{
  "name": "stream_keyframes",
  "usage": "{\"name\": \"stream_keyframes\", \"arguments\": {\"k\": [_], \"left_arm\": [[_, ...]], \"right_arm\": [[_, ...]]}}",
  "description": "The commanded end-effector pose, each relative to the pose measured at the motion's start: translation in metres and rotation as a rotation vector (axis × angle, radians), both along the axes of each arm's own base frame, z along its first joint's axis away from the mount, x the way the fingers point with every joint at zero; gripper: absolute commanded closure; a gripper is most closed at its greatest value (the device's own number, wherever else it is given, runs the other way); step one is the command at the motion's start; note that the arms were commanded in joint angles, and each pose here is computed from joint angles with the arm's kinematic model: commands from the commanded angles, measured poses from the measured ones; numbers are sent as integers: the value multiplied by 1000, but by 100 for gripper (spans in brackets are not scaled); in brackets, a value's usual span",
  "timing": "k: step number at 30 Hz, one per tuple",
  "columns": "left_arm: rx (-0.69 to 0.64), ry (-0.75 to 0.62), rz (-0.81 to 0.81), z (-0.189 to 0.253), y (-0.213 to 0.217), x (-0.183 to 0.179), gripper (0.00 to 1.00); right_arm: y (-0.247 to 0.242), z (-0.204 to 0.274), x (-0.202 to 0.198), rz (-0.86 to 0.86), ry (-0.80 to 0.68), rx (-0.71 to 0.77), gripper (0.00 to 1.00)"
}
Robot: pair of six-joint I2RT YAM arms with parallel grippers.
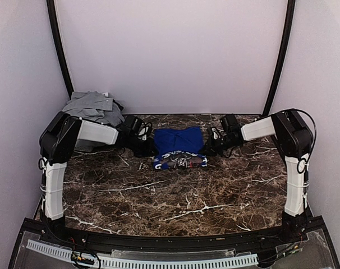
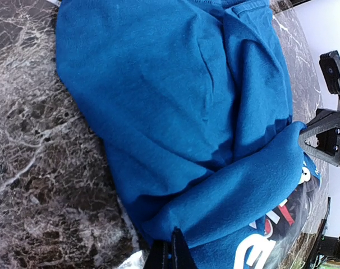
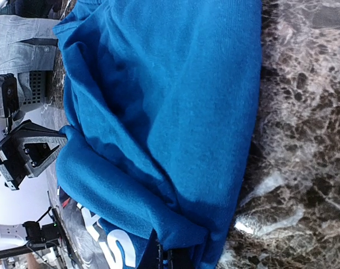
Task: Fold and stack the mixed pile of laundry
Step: Fold the 2/3-rectangle-folded T-shirt at the center of the board.
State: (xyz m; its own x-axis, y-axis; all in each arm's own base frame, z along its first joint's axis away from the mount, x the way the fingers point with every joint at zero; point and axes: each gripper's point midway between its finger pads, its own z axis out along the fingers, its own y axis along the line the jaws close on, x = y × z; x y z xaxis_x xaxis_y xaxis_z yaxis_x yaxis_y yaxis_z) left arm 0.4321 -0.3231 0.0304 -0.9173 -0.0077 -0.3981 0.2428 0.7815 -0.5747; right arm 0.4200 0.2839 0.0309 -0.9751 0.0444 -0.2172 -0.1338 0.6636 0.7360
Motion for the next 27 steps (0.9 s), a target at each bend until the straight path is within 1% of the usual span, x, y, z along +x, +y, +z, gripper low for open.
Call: {"name": "stream_keyframes", "arguments": {"k": [1, 5, 8, 9, 10, 11, 12, 13, 15, 18, 19, 23, 25, 26, 27], "left_arm": [[36, 51, -4, -11, 13, -23, 100], [60, 73, -27, -13, 16, -58, 100], [88, 100, -67, -14, 16, -100, 100], [114, 121, -84, -22, 16, -120, 100], [110, 111, -89, -15, 16, -127, 100], [122, 135, -91, -22, 21, -141, 100], [107, 120, -87, -14, 21, -143, 100], [121, 124, -80, -16, 26, -148, 100], [140, 91, -77, -6, 31, -145, 100], [156, 49, -87, 10, 32, -140, 100], [157, 26, -87, 16, 30, -133, 100], [161, 16, -77, 25, 32, -118, 95], [161, -1, -55, 33, 40, -111, 88], [157, -12, -39, 37, 45, -107, 78], [143, -44, -41, 47, 48, -106, 73]], "right_arm": [[4, -13, -32, 27, 22, -23, 100], [10, -13, -79, 51, 51, -24, 100], [11, -10, -119, 60, 79, -12, 100], [12, -8, -133, 65, 91, -2, 100], [13, -5, -146, 67, 102, 7, 100], [14, 2, -158, 72, 103, 20, 100], [16, 6, -167, 76, 105, 27, 100], [15, 9, -175, 75, 110, 26, 100], [12, 17, -181, 70, 108, 24, 100], [4, 24, -175, 58, 75, -43, 100], [2, 27, -171, 57, 63, -57, 100], [-10, 28, -157, 41, 78, -59, 84], [-20, 29, -157, 32, 88, -67, 79], [-25, 31, -157, 28, 84, -74, 73], [-30, 33, -158, 23, 79, -79, 63]]}}
